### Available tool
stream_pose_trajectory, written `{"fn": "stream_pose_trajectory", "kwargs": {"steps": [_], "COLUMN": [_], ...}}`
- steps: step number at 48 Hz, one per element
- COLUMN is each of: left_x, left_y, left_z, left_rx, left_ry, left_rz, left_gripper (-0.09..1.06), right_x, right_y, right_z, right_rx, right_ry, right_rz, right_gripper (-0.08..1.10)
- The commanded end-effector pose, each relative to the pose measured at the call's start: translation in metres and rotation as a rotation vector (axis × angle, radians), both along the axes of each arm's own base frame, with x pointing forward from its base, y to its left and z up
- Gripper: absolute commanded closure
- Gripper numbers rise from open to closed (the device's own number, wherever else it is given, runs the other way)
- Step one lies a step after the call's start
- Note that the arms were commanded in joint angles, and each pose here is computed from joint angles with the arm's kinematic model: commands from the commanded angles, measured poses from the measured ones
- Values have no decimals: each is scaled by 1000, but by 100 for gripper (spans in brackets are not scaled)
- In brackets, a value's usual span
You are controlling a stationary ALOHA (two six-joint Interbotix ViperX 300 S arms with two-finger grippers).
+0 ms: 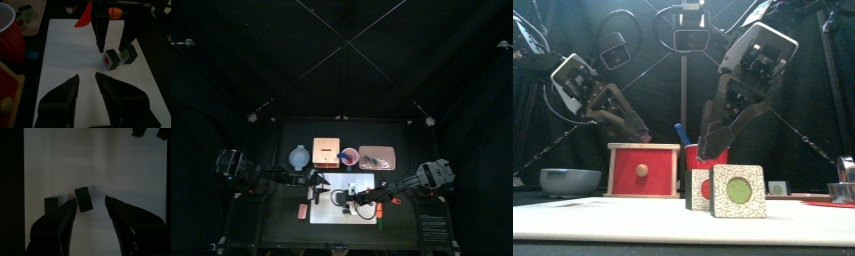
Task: Place sushi on board then cut the sushi with the knife then place the pieces on the plate
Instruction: Place the 4 sushi pieces on the plate
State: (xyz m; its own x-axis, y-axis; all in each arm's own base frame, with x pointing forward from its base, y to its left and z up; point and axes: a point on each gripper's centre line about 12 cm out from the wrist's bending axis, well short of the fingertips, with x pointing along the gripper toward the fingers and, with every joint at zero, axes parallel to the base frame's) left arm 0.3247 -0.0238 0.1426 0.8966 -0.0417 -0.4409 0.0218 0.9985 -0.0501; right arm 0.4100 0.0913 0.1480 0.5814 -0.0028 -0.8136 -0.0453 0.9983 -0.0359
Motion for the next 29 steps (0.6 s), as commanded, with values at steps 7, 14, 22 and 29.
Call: {"fn": "stream_pose_trajectory", "kwargs": {"steps": [7,14,22,29], "left_x": [3,3,3,3], "left_y": [0,0,0,0], "left_z": [4,4,3,3], "left_rx": [-1,-3,-4,-4], "left_ry": [-9,0,2,2], "left_rz": [0,2,3,3], "left_gripper": [23,23,23,23], "right_x": [11,14,14,15], "right_y": [5,8,6,7], "right_z": [6,2,-6,-9], "right_rx": [14,16,11,13], "right_ry": [-33,-32,-16,-22], "right_rz": [7,13,13,22], "right_gripper": [19,19,20,25]}}
